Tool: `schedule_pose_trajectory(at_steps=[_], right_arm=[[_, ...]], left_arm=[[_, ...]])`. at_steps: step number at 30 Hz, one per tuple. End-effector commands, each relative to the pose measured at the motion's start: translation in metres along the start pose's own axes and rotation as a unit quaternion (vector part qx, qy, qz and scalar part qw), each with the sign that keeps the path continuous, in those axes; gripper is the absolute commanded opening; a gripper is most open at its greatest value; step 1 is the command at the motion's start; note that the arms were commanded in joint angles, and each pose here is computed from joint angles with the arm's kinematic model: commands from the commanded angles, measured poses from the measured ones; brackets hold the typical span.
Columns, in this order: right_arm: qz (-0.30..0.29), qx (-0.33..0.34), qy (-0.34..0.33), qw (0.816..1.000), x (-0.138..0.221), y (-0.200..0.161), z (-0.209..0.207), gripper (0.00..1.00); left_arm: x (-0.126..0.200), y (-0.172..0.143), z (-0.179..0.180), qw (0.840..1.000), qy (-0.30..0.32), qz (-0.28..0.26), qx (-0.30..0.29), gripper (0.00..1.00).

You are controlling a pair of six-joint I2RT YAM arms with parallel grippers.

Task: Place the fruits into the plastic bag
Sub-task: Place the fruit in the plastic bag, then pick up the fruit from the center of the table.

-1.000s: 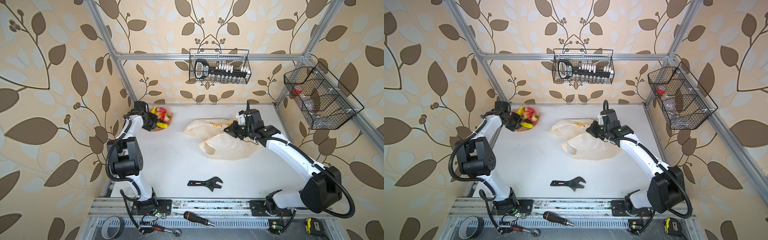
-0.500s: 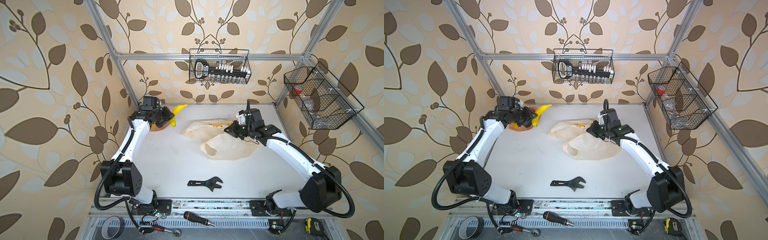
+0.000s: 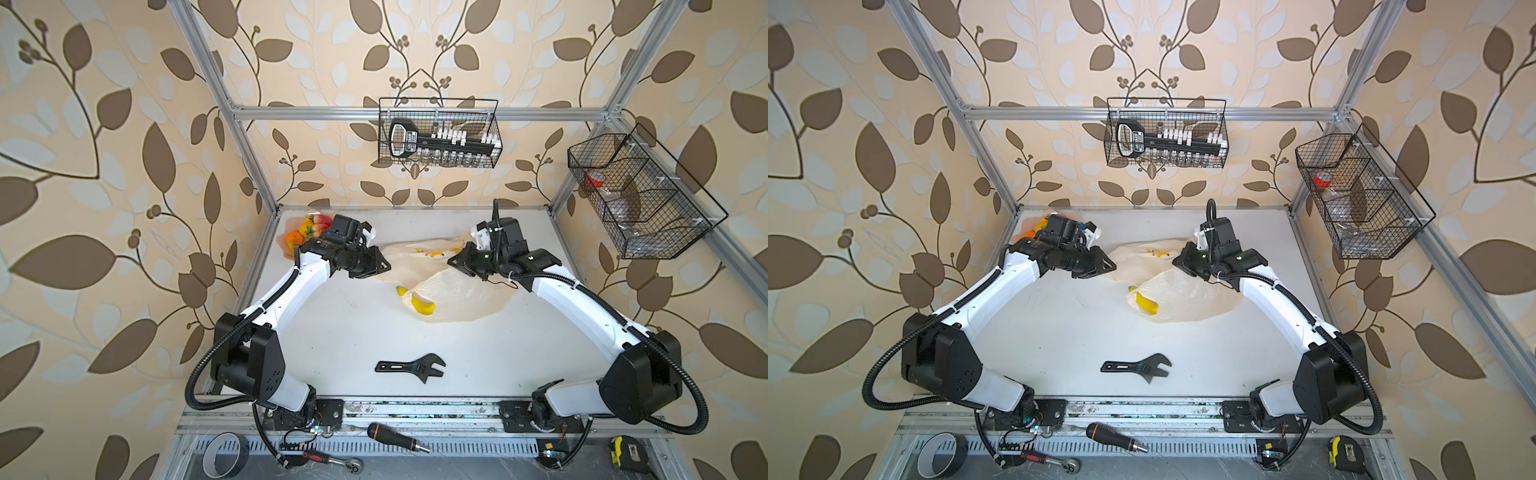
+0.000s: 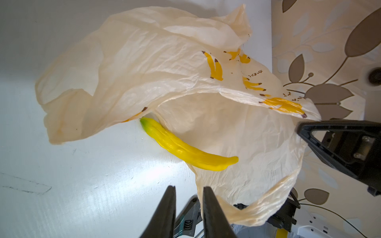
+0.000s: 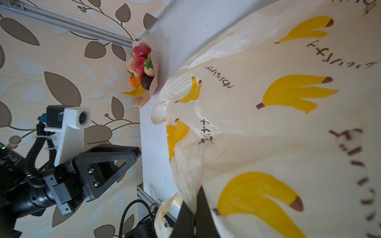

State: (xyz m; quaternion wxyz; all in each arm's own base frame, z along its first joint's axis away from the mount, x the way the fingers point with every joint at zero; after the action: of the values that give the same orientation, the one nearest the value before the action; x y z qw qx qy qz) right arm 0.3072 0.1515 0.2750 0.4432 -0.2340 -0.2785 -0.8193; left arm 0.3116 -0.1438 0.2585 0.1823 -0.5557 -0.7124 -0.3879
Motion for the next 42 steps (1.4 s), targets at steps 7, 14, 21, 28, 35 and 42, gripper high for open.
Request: schedule_pose_trajectory(at_steps=[7, 14, 21, 28, 35, 42], right_arm=[[0.006, -0.001, 0.0, 1.0, 0.0, -0.002, -0.002, 0.0], [0.002, 0.0, -0.003, 1.0, 0.001, -0.003, -0.001, 0.0], [0.003, 0.006, -0.009, 1.0, 0.002, -0.007, -0.001, 0.0], [0.006, 0.008, -0.01, 1.0, 0.003, -0.011, -0.003, 0.0], [0.004, 0.006, -0.009, 1.0, 0.005, -0.012, -0.004, 0.0], [0.002, 0.005, -0.008, 1.0, 0.006, -0.013, -0.004, 0.0]], left_arm=[[-0.027, -0.027, 0.008, 0.996, -0.029, 0.074, -0.049, 0.59], [-0.053, -0.044, 0.027, 0.987, -0.009, 0.156, 0.035, 0.79], [-0.053, -0.06, 0.034, 0.969, 0.027, 0.213, 0.122, 0.83], [-0.066, -0.065, 0.034, 0.969, 0.036, 0.239, 0.055, 0.86], [-0.088, -0.082, 0.034, 0.958, 0.082, 0.276, 0.005, 0.84], [-0.111, -0.085, 0.024, 0.952, 0.104, 0.286, -0.021, 0.82]])
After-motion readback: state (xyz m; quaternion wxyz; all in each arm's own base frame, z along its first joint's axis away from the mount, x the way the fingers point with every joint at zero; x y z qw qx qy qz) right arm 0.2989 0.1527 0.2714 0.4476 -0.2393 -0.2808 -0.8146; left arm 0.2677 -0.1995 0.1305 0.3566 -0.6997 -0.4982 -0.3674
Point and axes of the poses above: each gripper's point midway between its finger pads, its own x axis back along the fingers, its own z axis along the line the jaws close on, y = z × x, the point moved 9 cm from there along x, back along the fingers, and after that the axes turned 3 degrees about -x, right-handed, at the moved point
